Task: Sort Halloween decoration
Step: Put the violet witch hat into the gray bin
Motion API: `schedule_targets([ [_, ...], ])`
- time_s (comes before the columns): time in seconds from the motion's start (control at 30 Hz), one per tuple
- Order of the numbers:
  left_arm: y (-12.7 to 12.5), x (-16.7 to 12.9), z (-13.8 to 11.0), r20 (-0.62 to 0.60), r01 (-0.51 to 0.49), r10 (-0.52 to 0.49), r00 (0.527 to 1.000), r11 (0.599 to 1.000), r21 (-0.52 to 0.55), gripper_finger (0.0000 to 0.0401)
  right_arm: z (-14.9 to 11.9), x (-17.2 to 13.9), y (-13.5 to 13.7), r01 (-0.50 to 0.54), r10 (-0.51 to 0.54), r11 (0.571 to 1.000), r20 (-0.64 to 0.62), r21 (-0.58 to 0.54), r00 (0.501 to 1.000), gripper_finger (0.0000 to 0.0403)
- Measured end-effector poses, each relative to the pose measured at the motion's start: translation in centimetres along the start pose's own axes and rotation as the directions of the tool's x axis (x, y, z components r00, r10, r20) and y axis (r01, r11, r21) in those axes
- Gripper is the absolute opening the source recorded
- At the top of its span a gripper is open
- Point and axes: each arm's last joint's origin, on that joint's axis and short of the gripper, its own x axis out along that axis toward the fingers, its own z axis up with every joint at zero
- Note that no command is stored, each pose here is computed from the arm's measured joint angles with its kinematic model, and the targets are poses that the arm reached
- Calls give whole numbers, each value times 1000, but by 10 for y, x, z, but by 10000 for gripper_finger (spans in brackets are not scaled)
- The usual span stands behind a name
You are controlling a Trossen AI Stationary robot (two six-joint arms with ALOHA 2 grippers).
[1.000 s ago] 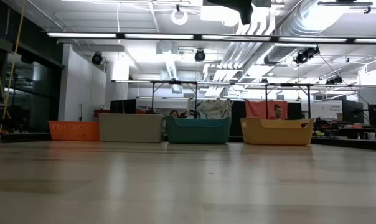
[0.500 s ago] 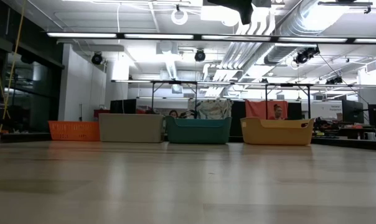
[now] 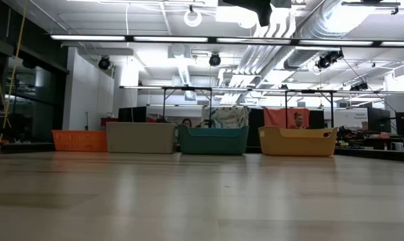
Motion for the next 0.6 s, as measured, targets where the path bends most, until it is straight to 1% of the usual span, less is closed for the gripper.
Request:
schedule_targets([
  [0.27, 0, 1, 0, -3, -2, 2, 1000, 1000, -2, 154, 0, 0, 0, 0, 0, 1000, 0, 0, 1000, 233],
  [0.4, 0, 0, 0, 0, -1, 1, 1000, 1000, -2, 127, 0, 0, 0, 0, 0, 1000, 0, 0, 1000, 233],
  [0.6, 0, 0, 0, 5, -6, 6, 1000, 1000, -1, 71, 0, 0, 0, 0, 0, 1000, 0, 0, 1000, 233],
])
